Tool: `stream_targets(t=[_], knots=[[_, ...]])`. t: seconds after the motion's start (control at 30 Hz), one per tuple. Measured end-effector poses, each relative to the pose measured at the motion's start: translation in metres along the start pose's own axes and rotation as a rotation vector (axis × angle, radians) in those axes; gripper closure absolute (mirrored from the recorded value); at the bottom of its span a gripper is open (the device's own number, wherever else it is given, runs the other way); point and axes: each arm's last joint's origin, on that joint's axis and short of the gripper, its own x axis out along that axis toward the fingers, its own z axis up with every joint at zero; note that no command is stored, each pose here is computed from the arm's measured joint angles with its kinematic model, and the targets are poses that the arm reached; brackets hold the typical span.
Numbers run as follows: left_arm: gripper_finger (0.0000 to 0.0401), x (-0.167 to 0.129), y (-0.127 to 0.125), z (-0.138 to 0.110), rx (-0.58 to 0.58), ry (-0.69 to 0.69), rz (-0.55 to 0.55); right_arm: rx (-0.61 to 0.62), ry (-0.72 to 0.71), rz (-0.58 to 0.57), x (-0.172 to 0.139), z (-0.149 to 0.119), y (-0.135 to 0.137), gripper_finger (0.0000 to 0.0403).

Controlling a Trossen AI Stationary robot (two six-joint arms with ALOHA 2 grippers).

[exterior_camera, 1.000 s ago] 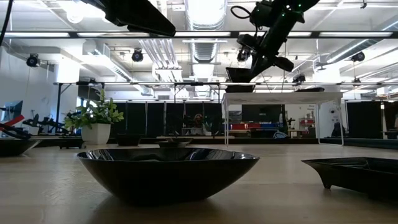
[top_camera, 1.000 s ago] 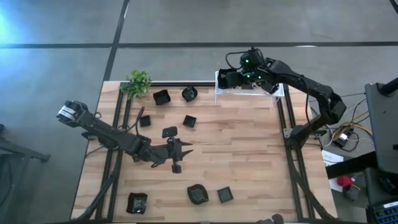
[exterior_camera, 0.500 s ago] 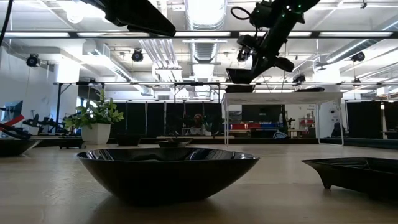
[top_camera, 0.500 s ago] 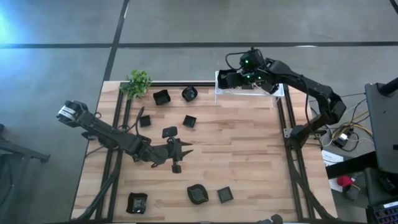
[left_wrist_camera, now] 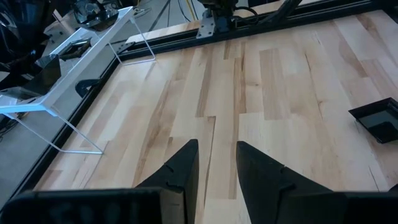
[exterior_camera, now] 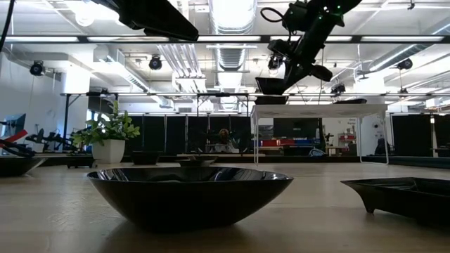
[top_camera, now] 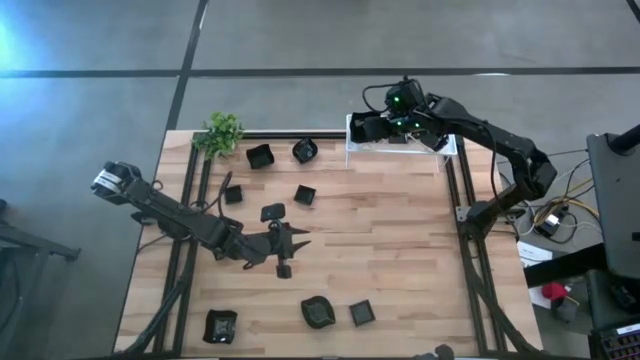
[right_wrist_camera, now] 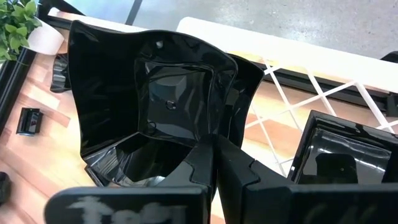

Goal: Pick & Place Mini shaped plates
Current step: Stack the black distorted square plate on top of the black distorted square plate on the shelf

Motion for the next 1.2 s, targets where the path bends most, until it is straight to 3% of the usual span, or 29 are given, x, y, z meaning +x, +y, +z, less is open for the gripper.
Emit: stream_targets(t=[1.2], knots=[[0.0298, 0.0000, 0.0000, 0.0000, -0.004, 0.000, 0.000, 0.006, -0.038, 0.028, 0.0043, 0.0017, 0.0009, 0.0394]])
